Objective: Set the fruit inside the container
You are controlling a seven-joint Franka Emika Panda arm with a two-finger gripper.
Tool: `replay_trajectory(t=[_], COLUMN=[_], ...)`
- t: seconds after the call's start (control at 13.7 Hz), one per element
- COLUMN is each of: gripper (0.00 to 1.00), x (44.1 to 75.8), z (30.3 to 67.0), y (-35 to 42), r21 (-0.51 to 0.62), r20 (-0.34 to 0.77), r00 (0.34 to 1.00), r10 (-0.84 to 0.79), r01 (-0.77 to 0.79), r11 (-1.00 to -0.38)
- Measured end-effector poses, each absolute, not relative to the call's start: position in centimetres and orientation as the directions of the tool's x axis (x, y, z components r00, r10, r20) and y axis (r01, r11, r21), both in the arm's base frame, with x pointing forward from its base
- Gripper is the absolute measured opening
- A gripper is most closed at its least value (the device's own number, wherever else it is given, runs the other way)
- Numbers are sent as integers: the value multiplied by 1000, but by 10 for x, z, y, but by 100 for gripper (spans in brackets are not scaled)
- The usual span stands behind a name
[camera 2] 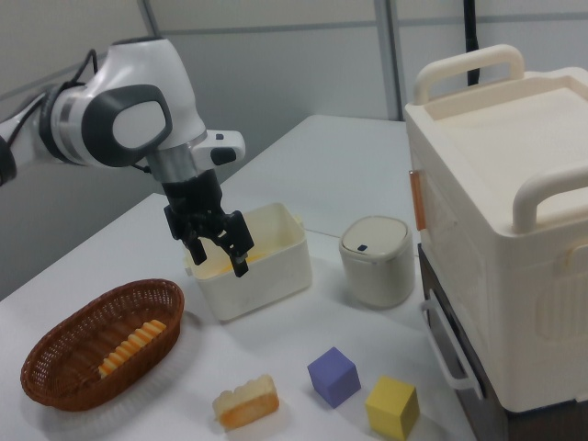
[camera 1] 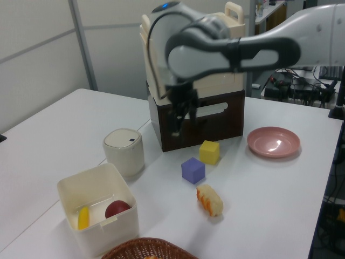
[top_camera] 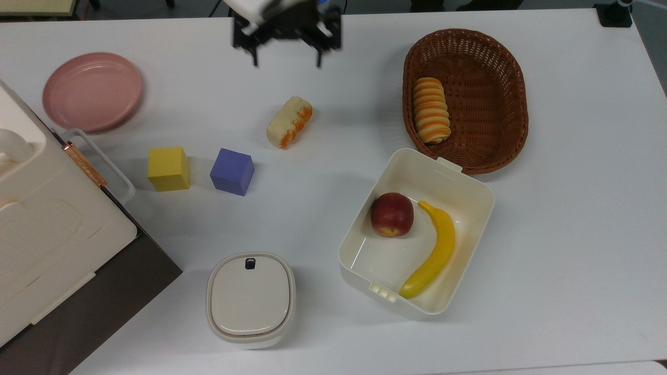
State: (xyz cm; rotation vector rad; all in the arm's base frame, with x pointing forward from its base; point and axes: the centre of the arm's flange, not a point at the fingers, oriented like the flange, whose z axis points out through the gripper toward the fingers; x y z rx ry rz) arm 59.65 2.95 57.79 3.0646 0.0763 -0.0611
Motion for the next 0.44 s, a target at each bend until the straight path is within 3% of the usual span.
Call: replay_trajectory(t=[0.15,0.44], gripper=[100,100], x=[579,573], z=[597,602], y=[-1,-9], r21=[45,42], r20=[-54,-53], r00=[998,999], r10=[9,1], r01=[12,4], r11=[-999,-999])
